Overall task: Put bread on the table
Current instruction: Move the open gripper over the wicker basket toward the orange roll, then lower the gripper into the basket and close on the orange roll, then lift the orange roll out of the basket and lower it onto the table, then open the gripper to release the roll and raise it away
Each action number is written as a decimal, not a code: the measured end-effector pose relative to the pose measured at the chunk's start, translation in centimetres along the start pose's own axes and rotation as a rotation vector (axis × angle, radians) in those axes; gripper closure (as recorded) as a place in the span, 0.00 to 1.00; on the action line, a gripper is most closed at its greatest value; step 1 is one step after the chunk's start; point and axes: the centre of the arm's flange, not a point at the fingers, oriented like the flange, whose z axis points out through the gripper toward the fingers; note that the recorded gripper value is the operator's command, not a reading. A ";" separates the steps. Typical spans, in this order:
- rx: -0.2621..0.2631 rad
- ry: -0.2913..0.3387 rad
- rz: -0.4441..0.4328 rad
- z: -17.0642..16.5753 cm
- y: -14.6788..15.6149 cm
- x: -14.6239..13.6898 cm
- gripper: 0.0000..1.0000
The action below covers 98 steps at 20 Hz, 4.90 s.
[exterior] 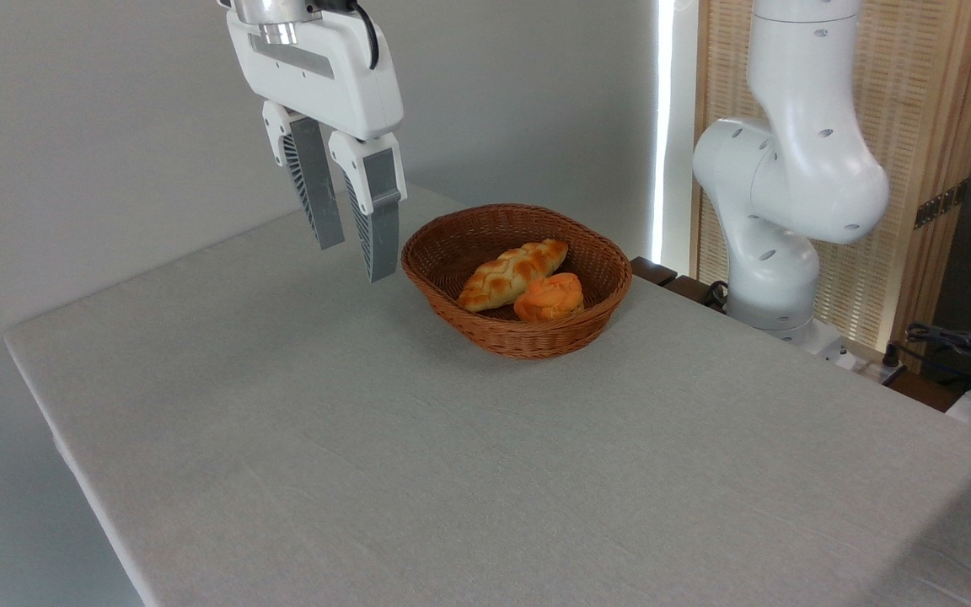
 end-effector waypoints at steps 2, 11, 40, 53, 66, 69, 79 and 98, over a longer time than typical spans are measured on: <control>0.000 0.000 0.000 0.0 0.0 0.0 0.00; 0.000 0.000 0.000 -0.1 0.0 0.0 0.00; -0.117 -0.265 0.188 16.9 20.3 -8.2 0.00; -0.118 -0.300 0.266 21.6 21.7 -8.4 0.56; -0.125 -0.312 0.263 20.3 21.6 -8.2 0.57; -0.123 -0.304 0.259 17.0 21.1 -7.3 0.57; -0.125 -0.216 0.130 12.5 10.9 1.7 0.52; -0.038 -0.127 0.034 19.7 2.2 7.3 0.00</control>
